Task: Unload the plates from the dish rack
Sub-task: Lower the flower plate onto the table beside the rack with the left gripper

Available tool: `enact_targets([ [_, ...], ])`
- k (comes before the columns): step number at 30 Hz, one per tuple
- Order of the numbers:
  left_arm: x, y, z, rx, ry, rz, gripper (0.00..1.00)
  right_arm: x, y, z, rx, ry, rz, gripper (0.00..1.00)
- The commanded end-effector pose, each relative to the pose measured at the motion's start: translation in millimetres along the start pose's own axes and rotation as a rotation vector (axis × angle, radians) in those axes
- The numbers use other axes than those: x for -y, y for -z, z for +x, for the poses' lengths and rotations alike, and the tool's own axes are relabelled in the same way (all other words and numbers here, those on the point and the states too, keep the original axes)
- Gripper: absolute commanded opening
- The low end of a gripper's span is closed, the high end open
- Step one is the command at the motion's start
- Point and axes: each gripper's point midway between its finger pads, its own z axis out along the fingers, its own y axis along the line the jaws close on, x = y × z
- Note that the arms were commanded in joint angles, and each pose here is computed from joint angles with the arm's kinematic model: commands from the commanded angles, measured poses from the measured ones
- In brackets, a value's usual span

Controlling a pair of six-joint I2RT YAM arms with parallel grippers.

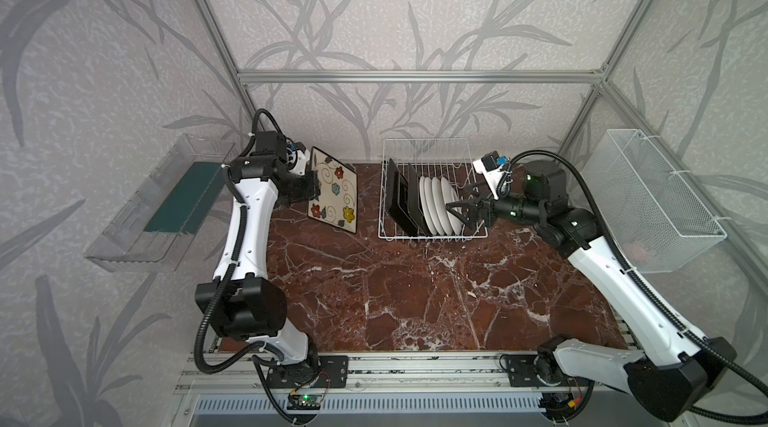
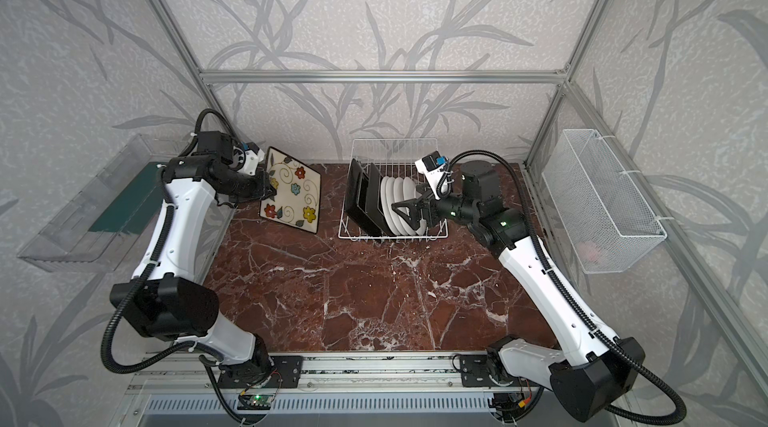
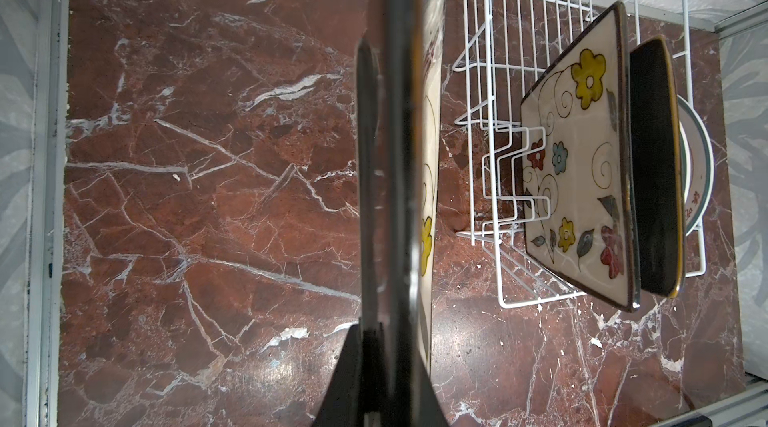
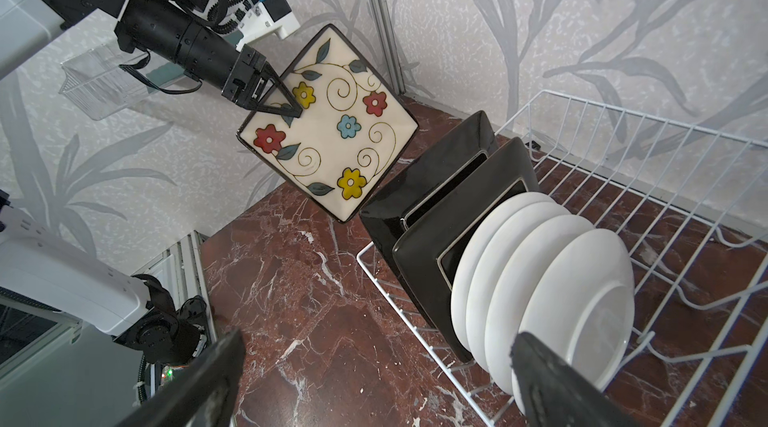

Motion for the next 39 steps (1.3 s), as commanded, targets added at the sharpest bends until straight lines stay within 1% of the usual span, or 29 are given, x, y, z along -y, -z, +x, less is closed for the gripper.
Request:
enact_targets([
  [1,12.1,2.2,-24.4,0.104,-0.073,0.064,0.00,-0.4,-3.6,9.1,-0.026,0.017,-0.005,0.99],
  [6,8.0,-12.0,-21.6,0.093,-0.074,0.068,0.00,0.6,-5.1,13.0,-0.041,0.027,-0.003,0.99],
  [17,11.3,-44.3,-17.7,0.041,-0.056,0.153,0.00,14.3,-5.3,17.9,-0.063,0.052,0.072,0.99],
  [20,6.6,-54.1,-15.4,0.020,-0.050,0.147,0.00,14.9,-6.8,20.7,-0.073,0.051,0.069,0.99],
  [24,0.1,-63.2,-12.9,-0.004,-0.075,0.136,0.00,16.3,-8.2,23.0,-0.081,0.051,0.072,0.99],
  [29,0.0,-77.5,-6.5,-0.070,-0.096,0.173,0.00,17.9,-8.0,25.0,-0.088,0.054,0.080,0.99],
  [36,-15.3,-98.1,-2.7,-0.133,-0.080,0.141,0.00,17.9,-10.7,23.6,-0.092,0.050,0.070,0.99],
  [39,-20.1,-105.5,-2.9,-0.142,-0.064,0.141,0.00,17.5,-12.1,21.0,-0.089,0.049,0.063,0.99],
])
